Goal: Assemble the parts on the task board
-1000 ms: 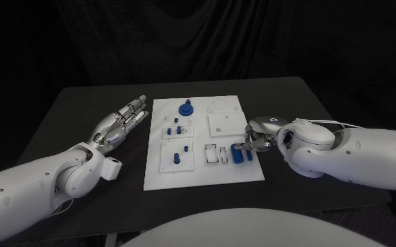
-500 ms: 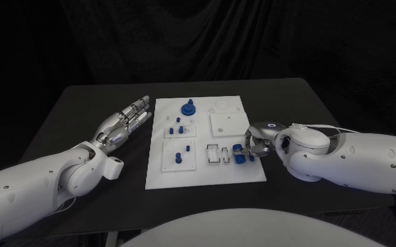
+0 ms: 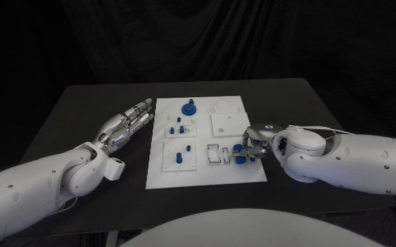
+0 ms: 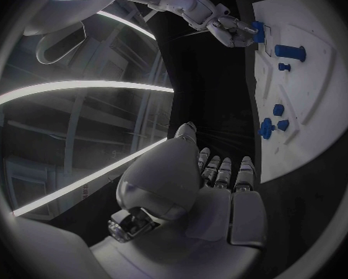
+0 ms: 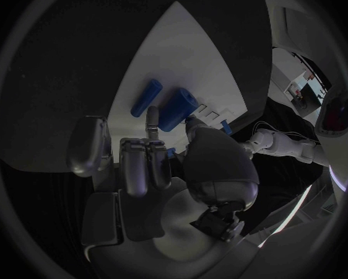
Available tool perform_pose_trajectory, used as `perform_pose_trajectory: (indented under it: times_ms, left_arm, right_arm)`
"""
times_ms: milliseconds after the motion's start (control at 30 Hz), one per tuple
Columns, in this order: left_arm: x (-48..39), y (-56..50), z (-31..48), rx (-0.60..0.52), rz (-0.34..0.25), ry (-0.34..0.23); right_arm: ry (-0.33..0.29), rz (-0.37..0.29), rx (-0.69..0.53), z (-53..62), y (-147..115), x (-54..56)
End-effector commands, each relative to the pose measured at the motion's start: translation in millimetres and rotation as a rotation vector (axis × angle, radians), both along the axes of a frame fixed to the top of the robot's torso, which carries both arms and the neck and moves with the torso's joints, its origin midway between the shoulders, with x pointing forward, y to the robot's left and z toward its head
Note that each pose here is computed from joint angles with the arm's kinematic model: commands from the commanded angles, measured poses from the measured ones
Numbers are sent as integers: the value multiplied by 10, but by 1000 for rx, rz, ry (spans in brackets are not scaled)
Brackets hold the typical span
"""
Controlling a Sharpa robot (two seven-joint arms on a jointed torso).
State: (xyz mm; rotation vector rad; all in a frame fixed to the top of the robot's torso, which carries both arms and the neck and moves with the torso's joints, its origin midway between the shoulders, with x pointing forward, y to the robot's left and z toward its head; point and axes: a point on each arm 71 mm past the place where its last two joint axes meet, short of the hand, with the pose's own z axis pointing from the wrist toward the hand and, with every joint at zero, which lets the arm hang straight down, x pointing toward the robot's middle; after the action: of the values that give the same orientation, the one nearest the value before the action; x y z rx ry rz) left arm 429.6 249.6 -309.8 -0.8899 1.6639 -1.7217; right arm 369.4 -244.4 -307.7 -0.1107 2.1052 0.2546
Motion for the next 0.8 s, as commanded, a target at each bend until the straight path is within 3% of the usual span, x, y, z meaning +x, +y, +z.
perform_pose_trajectory:
  times_ms: [33, 433, 667, 800]
  left_arm:
    - [-14, -22, 11, -32, -19, -11]
    - [-24, -22, -14, -34, -28, 1]
    - [-26, -22, -25, -32, -32, 9]
    - [-30, -20, -36, -32, -34, 14]
  right_arm:
    - [2, 9, -7, -27, 12, 1]
    - [46, 16, -22, -149, 66, 8]
    - [89, -39, 52, -185, 57, 5]
    - [119, -115, 143, -191, 25, 5]
